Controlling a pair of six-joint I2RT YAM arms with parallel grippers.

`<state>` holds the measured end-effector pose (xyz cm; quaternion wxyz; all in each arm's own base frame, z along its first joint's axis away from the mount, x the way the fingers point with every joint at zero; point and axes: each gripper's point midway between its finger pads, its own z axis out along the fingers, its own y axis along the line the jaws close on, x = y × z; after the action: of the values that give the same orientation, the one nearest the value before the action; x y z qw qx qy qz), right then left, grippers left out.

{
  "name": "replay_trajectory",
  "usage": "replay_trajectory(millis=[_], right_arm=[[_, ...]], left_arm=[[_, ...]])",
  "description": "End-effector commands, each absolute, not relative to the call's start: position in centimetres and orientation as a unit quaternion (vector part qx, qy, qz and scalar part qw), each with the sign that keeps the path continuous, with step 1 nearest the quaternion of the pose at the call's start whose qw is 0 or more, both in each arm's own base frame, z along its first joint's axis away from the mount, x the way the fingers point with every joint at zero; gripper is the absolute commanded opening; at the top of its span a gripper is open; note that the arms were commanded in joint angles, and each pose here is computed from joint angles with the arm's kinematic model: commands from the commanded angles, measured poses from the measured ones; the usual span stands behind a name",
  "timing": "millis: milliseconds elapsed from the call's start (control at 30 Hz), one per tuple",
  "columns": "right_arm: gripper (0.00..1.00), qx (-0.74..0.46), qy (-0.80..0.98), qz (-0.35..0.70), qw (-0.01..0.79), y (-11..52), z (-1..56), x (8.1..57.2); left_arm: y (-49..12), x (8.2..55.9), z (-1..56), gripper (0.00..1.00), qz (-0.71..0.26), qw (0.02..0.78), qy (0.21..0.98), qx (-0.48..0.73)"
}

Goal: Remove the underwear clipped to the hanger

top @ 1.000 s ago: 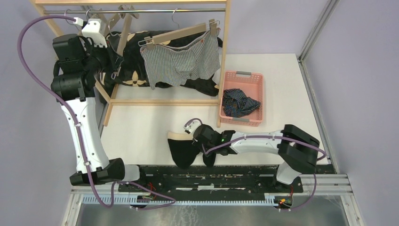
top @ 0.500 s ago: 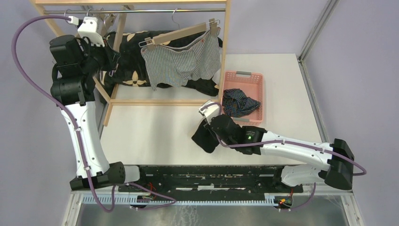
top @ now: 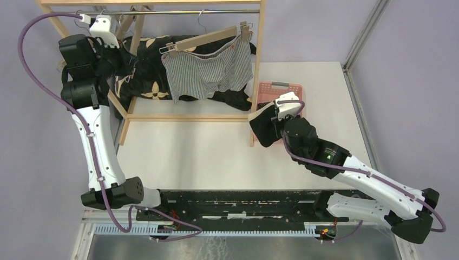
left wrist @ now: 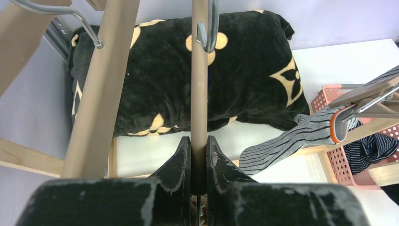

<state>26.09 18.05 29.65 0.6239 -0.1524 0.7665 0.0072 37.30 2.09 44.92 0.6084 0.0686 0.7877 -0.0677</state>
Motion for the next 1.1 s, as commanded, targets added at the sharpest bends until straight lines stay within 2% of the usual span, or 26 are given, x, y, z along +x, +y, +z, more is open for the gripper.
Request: replay_trajectory(millis=[0, 200, 400, 600, 800, 1067], right_arm=[[0.01, -0.099, 0.75, -0.028, 0.653, 14.9, 32.7, 26.8], [0.01, -0.052, 0.757, -0.069, 0.648, 12.0, 32.2, 28.8], [0.01, -0.023, 0.779, -0.104, 0.618, 10.2, 28.7, 32.3], [0.01, -0.01, 0.812, -0.081, 0.578, 9.4, 24.1, 35.7], [0.01, -0.021, 0.827, -0.059, 0.559, 10.4, 22.0, 36.9], [0.01, -0.03, 0.842, -0.058, 0.536, 10.7, 19.6, 38.2]], left_arm=[[0.8, 36.4, 49.8, 0.03, -0.08, 0.671, 0.732, 0.092], [0.5, 35.2, 50.1, 0.03, -0.076, 0.678, 0.724, 0.099], [0.3, 34.6, 50.3, 0.03, -0.077, 0.679, 0.723, 0.101], [0.1, 34.3, 48.9, 0.03, -0.08, 0.668, 0.732, 0.104], [0.5, 34.8, 47.0, 0.03, -0.077, 0.65, 0.749, 0.102], [0.9, 34.7, 49.0, 0.03, -0.063, 0.675, 0.73, 0.092]])
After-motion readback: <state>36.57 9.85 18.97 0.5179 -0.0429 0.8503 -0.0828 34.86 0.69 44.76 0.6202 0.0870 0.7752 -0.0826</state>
